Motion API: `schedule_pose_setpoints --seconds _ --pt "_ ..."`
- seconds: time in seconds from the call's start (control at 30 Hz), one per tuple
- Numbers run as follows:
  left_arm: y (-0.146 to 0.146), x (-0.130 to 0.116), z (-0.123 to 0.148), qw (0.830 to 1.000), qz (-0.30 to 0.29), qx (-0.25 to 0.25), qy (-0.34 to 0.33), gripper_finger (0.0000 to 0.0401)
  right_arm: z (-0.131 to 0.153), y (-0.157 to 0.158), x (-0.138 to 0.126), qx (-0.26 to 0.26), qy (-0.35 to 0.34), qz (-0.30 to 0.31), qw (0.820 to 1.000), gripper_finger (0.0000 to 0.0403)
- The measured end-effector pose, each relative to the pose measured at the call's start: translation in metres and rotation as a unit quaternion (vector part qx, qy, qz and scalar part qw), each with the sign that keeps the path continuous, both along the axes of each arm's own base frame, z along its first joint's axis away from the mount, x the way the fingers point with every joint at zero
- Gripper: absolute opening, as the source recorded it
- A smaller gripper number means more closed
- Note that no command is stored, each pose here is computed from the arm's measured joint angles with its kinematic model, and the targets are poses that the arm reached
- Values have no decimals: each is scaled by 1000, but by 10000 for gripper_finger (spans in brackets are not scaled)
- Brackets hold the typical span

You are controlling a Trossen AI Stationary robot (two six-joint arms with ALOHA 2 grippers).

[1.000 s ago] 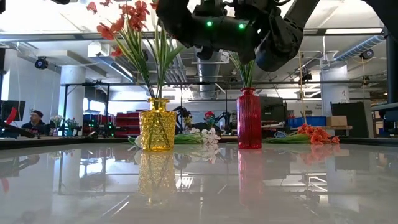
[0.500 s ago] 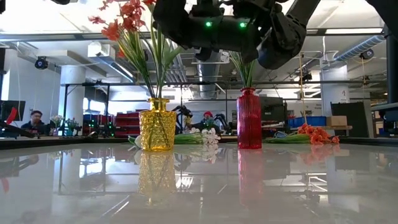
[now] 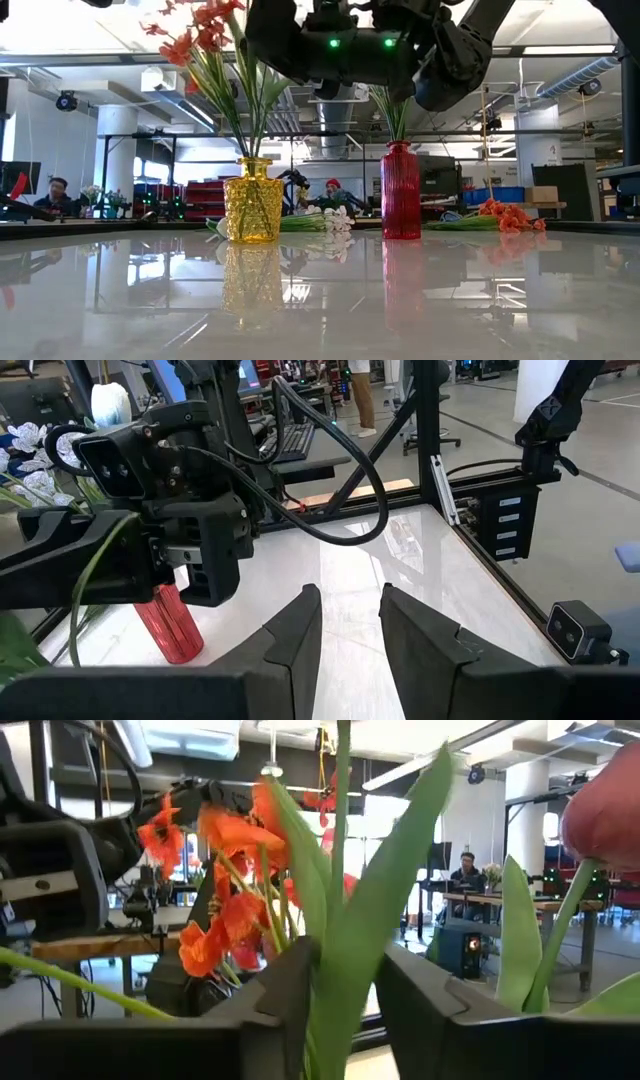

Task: Sort flowers into vase by color
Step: Put the red tulip into the yellow flower vase

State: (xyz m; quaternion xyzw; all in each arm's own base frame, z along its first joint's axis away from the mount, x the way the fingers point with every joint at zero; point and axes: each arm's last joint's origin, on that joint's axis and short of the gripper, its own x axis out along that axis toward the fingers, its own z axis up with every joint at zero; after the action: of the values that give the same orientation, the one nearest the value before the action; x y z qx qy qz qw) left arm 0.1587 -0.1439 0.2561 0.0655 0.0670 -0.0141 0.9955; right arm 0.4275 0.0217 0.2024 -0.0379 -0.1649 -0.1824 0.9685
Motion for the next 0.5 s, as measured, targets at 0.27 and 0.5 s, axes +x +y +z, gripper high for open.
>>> schedule_pose_setpoints --seconds 0.27,0.5 --pt "0 0 0 1000 0 -3 0 91 13 3 -4 19 116 10 993 191" --pt "2 0 0 999 38 -6 -6 91 33 9 -22 54 217 23 974 236"
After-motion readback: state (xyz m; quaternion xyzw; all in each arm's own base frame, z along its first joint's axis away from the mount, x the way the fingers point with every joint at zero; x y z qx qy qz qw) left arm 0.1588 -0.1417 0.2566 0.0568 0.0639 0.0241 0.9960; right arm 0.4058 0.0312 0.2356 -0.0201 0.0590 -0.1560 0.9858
